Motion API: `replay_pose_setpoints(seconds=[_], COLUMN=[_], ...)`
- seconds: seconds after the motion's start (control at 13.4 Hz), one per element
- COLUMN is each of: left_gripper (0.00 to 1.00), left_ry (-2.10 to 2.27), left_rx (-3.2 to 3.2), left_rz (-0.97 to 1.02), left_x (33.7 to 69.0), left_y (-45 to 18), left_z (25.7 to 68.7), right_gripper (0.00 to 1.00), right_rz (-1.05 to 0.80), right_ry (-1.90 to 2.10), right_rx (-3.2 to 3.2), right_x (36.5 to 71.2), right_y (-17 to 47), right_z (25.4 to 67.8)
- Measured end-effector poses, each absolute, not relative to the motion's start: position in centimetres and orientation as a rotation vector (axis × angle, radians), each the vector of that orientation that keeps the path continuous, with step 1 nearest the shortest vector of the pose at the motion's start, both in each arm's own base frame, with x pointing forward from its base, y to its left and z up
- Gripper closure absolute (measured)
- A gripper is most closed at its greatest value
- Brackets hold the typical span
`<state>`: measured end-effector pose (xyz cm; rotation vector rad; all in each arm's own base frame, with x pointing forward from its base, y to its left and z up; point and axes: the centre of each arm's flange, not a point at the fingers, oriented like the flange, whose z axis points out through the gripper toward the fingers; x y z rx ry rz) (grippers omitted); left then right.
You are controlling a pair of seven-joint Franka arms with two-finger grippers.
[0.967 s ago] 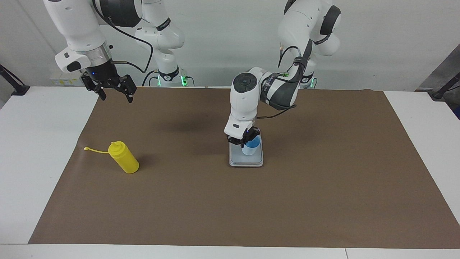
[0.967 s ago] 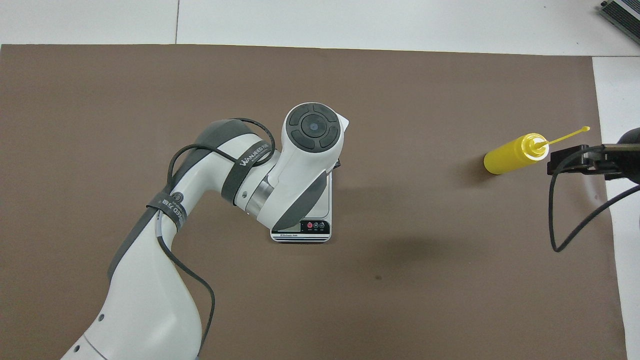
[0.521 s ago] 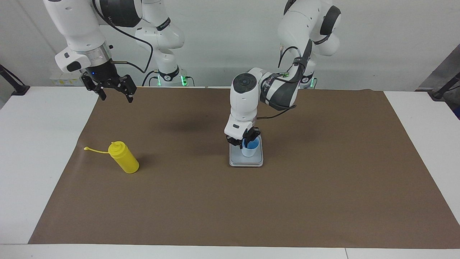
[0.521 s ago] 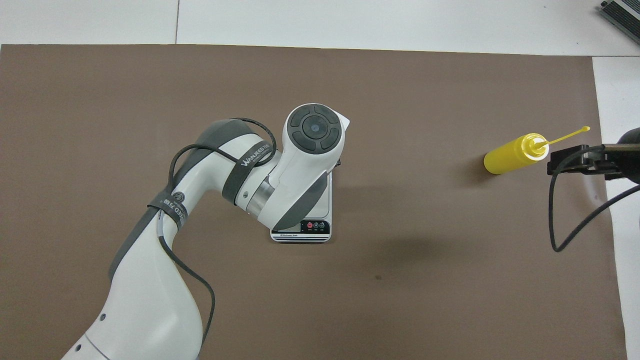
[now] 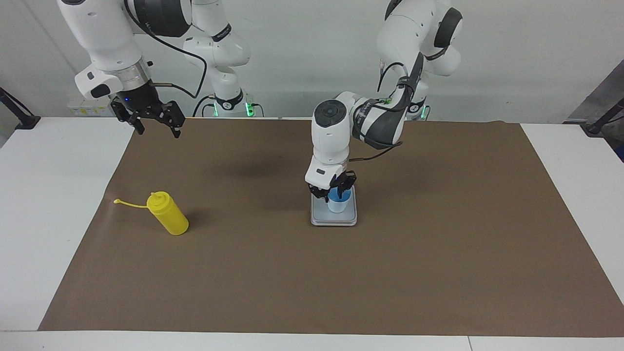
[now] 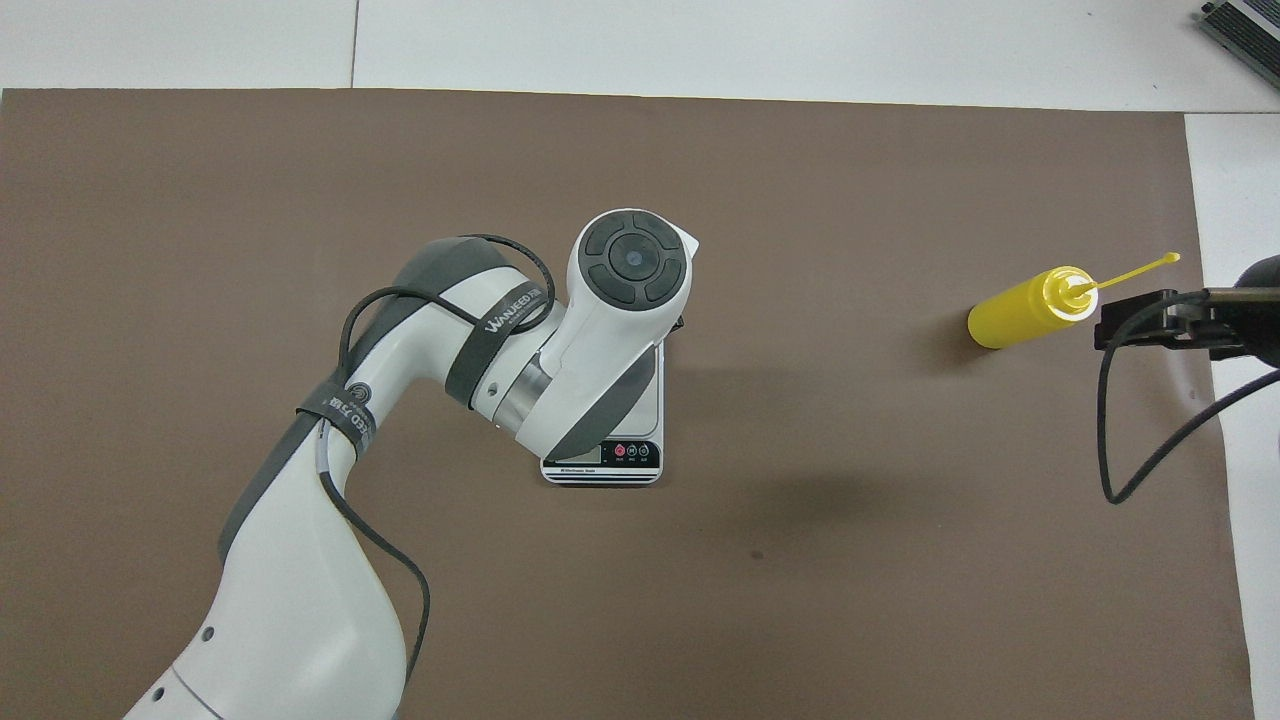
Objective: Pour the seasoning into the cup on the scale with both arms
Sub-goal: 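Withdraw the left gripper from the cup while the right gripper moves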
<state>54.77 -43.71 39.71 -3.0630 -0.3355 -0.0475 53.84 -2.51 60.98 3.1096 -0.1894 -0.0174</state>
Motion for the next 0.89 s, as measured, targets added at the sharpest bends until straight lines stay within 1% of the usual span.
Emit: replay_pose_setpoints(seconds=[0.22, 0.6, 0.74, 0.89], left_gripper=[0.55, 0.55, 0.55, 0.55], left_ry=[-0.342, -0.359, -0.380, -0.445], left_rx=[-3.069, -3.075, -3.065, -3.052], left_rz=[-0.059, -0.075, -0.073, -0.069], left_x=[55.3, 56.3, 56.9, 58.5], left_y=[-44.0, -44.5, -43.8, -41.7], left_z=[41.3, 42.4, 43.1, 45.1], right_gripper=[0.00, 0.00, 0.00, 0.00], right_rz=[-0.018, -0.018, -0.018, -0.017], right_ry=[-0.199, -0.194, -0.188, -0.187], right_rx=[3.109, 3.110, 3.110, 3.110], right_x=[53.8, 53.8, 53.8, 53.8], right_y=[-2.8, -2.7, -2.5, -2.5], right_z=[61.0, 61.0, 61.0, 61.0])
